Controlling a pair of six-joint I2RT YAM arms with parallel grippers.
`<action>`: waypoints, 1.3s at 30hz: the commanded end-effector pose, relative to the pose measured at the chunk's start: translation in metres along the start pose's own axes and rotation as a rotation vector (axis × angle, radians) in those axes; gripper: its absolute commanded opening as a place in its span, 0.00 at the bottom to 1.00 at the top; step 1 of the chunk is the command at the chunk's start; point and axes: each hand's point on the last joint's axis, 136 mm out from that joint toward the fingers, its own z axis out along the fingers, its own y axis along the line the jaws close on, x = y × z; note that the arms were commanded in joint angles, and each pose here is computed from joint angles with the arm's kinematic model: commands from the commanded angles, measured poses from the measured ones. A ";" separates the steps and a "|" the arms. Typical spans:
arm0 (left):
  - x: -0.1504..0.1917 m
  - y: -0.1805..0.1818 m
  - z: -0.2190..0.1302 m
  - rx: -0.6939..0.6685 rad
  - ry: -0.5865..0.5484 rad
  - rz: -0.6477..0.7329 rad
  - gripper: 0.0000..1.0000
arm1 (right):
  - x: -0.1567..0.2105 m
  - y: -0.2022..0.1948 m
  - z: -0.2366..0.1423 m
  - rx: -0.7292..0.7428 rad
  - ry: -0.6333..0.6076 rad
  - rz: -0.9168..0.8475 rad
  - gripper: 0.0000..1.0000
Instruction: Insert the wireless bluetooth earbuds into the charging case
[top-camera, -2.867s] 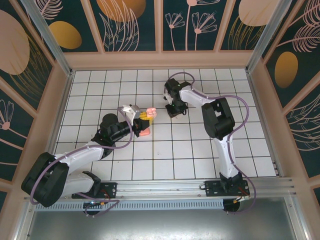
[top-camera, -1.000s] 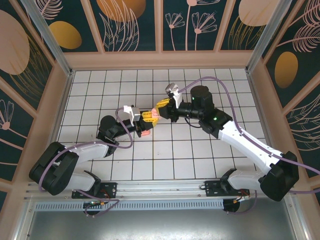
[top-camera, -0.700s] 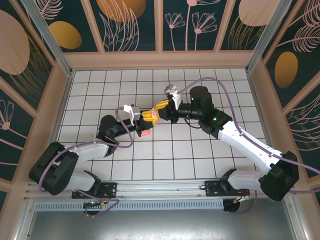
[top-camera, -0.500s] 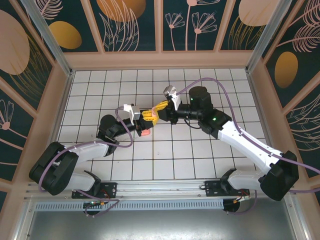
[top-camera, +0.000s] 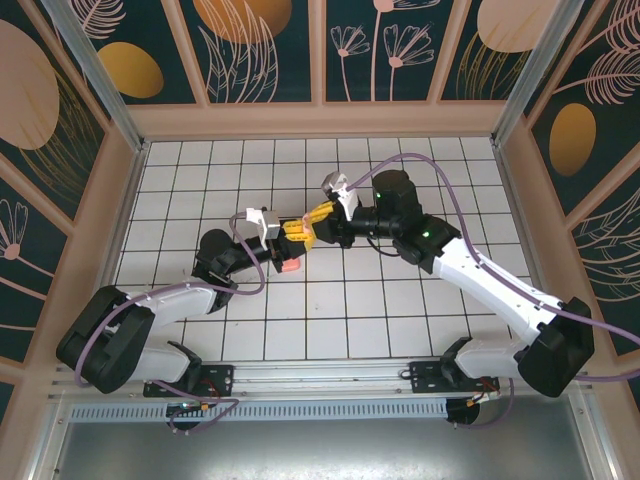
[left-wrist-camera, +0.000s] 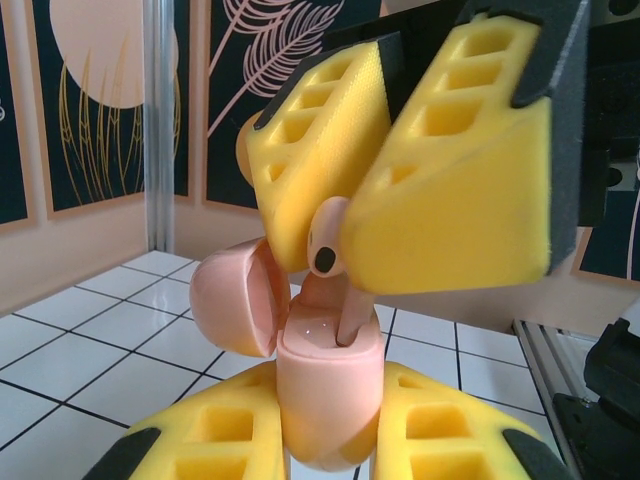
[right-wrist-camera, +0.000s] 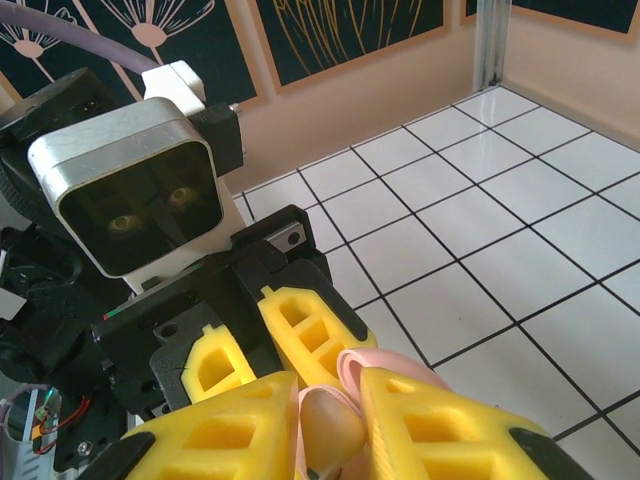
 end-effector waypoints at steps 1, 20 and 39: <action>-0.023 -0.009 0.001 0.034 -0.055 0.042 0.07 | -0.003 0.002 0.001 0.005 0.016 -0.025 0.27; -0.022 -0.011 0.000 0.034 -0.045 0.049 0.07 | -0.030 -0.001 -0.017 0.081 -0.070 -0.047 0.48; -0.027 -0.020 -0.001 0.078 -0.049 0.066 0.07 | -0.024 -0.015 -0.028 -0.149 -0.061 0.277 0.64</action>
